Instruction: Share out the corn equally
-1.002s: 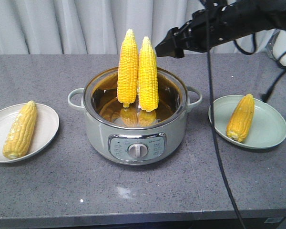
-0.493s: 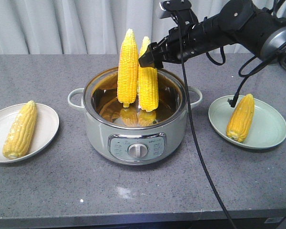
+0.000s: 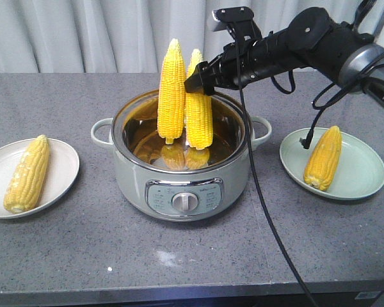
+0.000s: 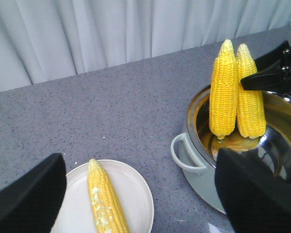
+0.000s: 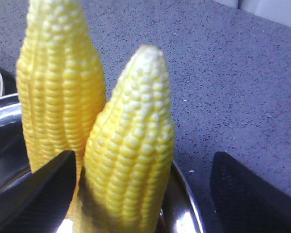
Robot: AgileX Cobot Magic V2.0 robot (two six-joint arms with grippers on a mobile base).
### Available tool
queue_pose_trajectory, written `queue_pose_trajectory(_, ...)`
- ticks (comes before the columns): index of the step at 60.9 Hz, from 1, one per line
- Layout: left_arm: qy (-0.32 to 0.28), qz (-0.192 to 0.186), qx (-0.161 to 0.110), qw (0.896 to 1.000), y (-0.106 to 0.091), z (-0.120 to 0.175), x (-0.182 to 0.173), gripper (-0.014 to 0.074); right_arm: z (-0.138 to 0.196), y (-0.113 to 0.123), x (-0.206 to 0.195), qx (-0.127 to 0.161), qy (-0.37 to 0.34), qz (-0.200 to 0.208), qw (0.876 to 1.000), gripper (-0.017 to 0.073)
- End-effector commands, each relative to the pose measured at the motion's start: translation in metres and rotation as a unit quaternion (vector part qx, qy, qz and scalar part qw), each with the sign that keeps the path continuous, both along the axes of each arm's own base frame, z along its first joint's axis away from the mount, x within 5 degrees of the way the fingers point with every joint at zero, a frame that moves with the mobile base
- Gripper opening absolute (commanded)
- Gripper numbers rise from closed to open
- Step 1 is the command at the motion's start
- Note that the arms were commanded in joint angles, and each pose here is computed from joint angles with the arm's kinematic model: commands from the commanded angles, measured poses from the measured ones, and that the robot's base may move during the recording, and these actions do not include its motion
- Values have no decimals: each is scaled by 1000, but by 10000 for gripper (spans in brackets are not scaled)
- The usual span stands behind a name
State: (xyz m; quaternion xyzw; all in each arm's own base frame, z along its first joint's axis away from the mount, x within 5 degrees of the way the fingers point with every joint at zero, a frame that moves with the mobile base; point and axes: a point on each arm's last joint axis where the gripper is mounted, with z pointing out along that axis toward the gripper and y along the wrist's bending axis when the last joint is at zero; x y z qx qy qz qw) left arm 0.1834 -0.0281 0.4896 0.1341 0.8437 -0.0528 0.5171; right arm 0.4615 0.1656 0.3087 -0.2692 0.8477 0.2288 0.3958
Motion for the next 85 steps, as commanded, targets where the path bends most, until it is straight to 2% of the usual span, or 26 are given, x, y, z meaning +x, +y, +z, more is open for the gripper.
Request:
queue_pose_trajectory(1, -38, 1, -15, 999, -1, 12, -3, 589, 41, -2, -7, 42, -55, -13, 998, 553)
queue_pose_trajectory(14, -36, 0, -15, 999, -1, 11, -4, 589, 42, 1, -7, 58, -56, -5, 997, 458)
queue_pose_trajectory(29, -36, 0, -15, 999, -1, 11, -4, 589, 42, 1, -8, 58, -52, -1, 997, 190)
queue_pose_trajectory(35, -36, 0, -15, 999, -1, 11, -4, 589, 43, 1, -10, 60, -47, 3, 997, 134)
queue_pose_trajectory(47, -36, 0, -15, 999, -1, 11, -4, 589, 67, -12, -23, 67, -44, 1, 997, 137)
queue_pose_trajectory(60, -35, 0, -15, 999, -1, 11, -4, 589, 125, -58, -61, 95, -36, -25, 995, 143)
queue_pose_trajectory(69, -35, 0, -15, 999, -1, 11, -4, 589, 160, -90, -102, 84, -24, -18, 996, 148)
queue_pose_trajectory(78, -35, 0, -15, 999, -1, 11, -4, 589, 183, -111, -141, 63, -15, -7, 998, 155)
queue_pose_trajectory(85, -34, 0, -14, 999, -1, 11, -4, 589, 196, -124, -158, 46, -30, -47, 997, 157)
